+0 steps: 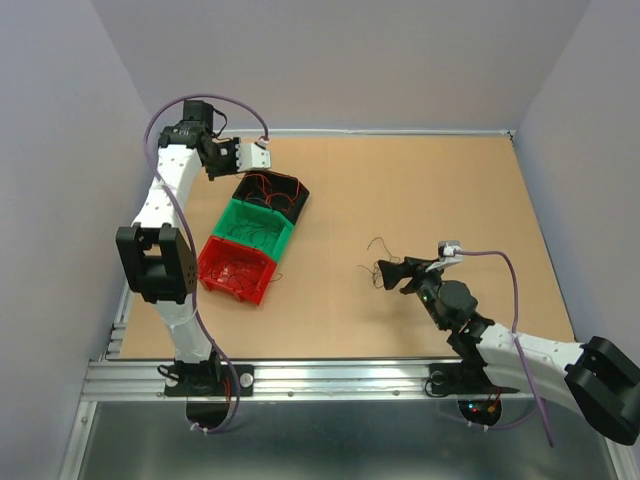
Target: Untangle the cables
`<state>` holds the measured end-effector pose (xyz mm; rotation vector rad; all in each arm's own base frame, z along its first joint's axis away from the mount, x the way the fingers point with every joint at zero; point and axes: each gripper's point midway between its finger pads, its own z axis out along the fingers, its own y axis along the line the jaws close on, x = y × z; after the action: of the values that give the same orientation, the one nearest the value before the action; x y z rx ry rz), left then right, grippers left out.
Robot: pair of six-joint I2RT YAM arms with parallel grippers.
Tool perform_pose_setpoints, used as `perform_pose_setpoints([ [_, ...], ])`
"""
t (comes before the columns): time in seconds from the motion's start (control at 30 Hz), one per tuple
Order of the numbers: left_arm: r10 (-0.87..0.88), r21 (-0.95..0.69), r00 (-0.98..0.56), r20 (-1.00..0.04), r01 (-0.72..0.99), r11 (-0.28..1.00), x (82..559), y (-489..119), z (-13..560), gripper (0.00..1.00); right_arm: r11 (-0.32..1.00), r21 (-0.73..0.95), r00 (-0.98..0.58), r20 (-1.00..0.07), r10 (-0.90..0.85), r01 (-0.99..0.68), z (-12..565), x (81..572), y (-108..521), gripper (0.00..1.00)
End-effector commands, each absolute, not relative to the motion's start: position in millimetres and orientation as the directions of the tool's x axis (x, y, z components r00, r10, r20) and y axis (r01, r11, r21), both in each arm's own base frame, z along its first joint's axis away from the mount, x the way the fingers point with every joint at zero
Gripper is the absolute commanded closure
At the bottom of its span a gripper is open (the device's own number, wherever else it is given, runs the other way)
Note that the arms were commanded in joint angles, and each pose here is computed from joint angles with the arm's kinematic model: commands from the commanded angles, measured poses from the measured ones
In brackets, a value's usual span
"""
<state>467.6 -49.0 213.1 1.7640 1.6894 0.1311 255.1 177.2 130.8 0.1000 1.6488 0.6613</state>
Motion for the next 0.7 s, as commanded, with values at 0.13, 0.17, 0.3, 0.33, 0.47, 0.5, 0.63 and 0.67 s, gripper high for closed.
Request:
perform_pose_setpoints([
  [0.13,0.976,0.320,0.075,-0.206,0.948,-0.006,423,-29,175,1.00,0.826,0.476,-0.204,-0.878,0.432,-0.302,129,253,176,0.12],
  [0.17,0.980,0.317,0.070,-0.185,0.948,-0.008,422,-29,171,1.00,0.823,0.480,-0.204,-0.877,0.436,-0.303,130,254,177,0.12],
  [0.3,0.983,0.319,0.064,-0.173,0.948,-0.005,422,-33,170,1.00,0.822,0.480,-0.208,-0.877,0.434,-0.308,130,253,178,0.12],
  [0.33,0.981,0.351,0.068,-0.179,0.936,-0.001,426,-34,176,1.00,0.822,0.480,-0.206,-0.876,0.435,-0.307,130,253,178,0.12],
  [0.47,0.985,0.426,0.046,-0.163,0.904,0.028,440,-38,183,1.00,0.815,0.486,-0.209,-0.873,0.440,-0.316,132,253,180,0.12],
  [0.5,0.989,0.437,0.026,-0.144,0.899,0.040,444,-39,186,1.00,0.813,0.487,-0.212,-0.873,0.440,-0.318,133,253,181,0.12],
  [0.63,0.995,0.410,0.020,-0.096,0.912,0.021,466,-72,164,1.00,0.808,0.490,-0.227,-0.871,0.437,-0.327,132,253,185,0.13],
  [0.67,0.996,0.410,0.021,-0.086,0.912,0.016,470,-77,161,1.00,0.810,0.489,-0.227,-0.871,0.435,-0.324,131,253,184,0.13],
])
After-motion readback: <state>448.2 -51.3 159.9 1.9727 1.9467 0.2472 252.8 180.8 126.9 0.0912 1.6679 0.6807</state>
